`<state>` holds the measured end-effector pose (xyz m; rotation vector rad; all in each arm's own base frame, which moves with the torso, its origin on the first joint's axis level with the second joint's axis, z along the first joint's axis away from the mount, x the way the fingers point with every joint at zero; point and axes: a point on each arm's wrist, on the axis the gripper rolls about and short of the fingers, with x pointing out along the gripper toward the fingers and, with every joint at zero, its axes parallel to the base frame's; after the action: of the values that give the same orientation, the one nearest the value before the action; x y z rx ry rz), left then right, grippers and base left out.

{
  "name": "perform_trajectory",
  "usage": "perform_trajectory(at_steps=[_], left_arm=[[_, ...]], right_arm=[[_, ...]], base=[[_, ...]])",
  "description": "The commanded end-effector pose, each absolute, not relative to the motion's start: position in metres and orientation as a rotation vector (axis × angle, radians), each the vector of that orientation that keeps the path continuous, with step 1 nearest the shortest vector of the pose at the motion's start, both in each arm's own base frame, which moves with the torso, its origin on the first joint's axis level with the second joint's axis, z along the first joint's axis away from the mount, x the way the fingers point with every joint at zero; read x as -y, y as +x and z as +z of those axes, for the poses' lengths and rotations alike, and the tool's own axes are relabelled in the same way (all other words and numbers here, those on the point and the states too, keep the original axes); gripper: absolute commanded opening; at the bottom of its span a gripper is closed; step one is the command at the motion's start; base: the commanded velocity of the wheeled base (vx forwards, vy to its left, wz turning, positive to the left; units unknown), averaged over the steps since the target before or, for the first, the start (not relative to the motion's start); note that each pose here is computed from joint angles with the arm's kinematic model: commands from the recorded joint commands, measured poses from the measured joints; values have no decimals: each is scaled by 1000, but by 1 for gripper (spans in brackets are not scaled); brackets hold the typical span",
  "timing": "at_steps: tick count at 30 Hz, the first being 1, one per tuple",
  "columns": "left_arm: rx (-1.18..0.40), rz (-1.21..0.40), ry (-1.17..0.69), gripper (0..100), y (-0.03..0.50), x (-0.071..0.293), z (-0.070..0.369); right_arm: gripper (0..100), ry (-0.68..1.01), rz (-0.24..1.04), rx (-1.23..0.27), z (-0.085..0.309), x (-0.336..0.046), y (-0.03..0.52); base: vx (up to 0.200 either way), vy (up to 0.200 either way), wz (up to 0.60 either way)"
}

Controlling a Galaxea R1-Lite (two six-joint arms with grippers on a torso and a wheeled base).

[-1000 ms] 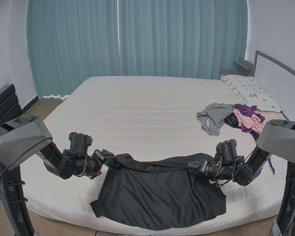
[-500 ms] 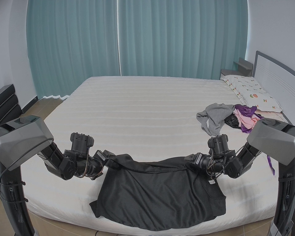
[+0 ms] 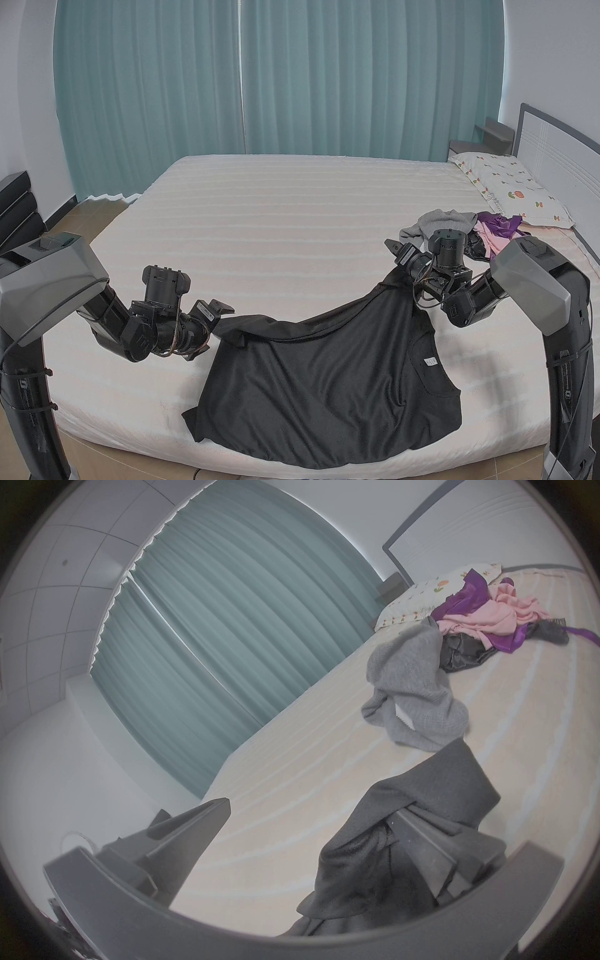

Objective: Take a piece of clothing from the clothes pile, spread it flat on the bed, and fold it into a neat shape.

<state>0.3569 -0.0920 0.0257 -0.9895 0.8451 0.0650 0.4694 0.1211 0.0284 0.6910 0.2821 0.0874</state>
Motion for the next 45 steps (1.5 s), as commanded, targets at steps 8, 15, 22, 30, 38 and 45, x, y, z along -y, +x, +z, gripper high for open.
perform_trajectory(at_steps=[8,15,22,30,38,45], left_arm=[[-781,59,-937,100,392,98,15],[-790,31,-878,100,401,108,3],[-794,54,-774,100,403,112,-8],[-784,48,-741,0,406,121,-12],[-679,111,-739,0,426,119,-6],[-579,137,-771,0,440,116,12]], right_arm=[[100,581,50,-267,-7,-97,465],[100,568,73,-385,-7,-94,442],[100,569,76,-401,3,-89,434],[100,568,60,-424,-3,-85,431],[100,570,23,-439,-11,-72,434],[100,574,-24,-475,-25,-56,447]], base=[[0,0,0],[0,0,0],[0,0,0],[0,0,0],[0,0,0],[0,0,0]])
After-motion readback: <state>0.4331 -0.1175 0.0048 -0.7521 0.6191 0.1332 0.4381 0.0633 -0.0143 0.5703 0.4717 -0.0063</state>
